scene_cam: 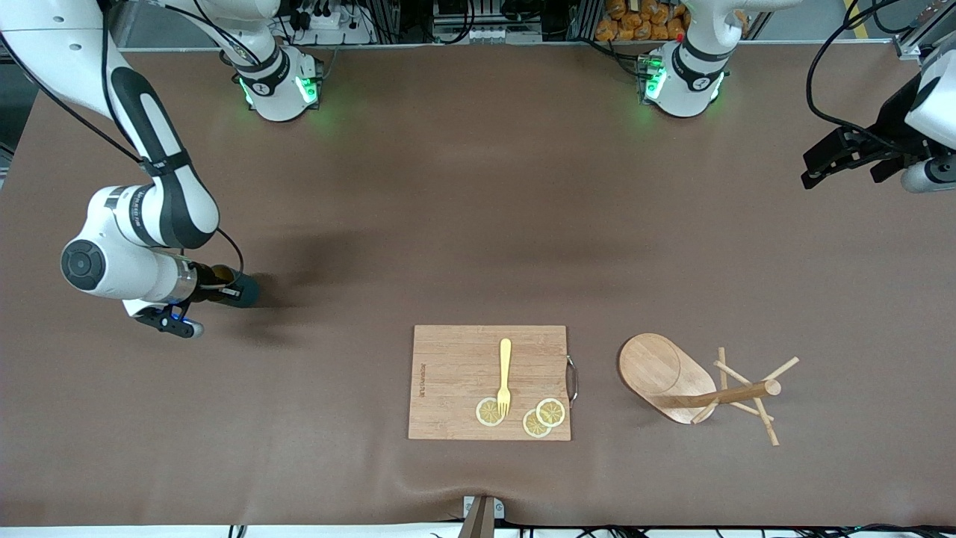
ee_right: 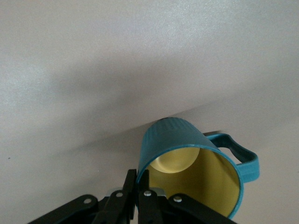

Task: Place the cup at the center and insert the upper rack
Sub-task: 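Grasp the teal mug rim with the right gripper and lift, then carry the mug to the table center and lower it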

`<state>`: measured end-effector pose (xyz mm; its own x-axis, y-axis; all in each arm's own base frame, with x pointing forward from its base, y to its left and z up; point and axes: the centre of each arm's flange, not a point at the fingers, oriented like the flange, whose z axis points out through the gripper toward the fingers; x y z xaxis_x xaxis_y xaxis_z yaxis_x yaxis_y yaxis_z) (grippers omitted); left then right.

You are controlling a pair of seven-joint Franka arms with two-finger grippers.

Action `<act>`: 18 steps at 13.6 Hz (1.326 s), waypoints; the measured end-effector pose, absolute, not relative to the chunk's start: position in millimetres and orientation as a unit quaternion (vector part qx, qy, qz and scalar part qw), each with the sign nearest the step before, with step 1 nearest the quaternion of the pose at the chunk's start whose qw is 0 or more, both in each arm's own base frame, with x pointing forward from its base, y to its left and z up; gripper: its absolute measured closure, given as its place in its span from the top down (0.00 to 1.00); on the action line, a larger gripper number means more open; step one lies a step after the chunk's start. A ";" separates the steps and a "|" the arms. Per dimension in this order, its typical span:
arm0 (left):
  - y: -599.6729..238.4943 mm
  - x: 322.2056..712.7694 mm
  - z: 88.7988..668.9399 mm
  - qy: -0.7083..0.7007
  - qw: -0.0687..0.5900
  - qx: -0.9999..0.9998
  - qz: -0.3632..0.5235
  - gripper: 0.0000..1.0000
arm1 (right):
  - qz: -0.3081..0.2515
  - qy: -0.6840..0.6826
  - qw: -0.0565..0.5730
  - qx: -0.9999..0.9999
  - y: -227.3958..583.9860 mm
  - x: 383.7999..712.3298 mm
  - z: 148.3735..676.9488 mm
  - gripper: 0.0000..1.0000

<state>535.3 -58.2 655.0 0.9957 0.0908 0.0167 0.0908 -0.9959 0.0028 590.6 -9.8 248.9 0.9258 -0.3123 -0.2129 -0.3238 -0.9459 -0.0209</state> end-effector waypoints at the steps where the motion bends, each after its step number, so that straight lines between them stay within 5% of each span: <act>1: -61.1 535.1 655.0 0.043 0.001 0.999 0.009 1.00 | 0.103 0.166 0.027 -0.980 -9.1 590.8 249.0 0.05; 10: -72.6 531.9 656.9 0.032 0.000 0.999 0.009 1.00 | 0.128 0.213 0.000 -0.969 68.5 589.3 321.4 0.04; 18: -75.6 531.4 649.4 0.029 -0.001 1.000 0.000 1.00 | 0.078 0.308 0.014 -0.948 302.2 513.2 419.1 0.04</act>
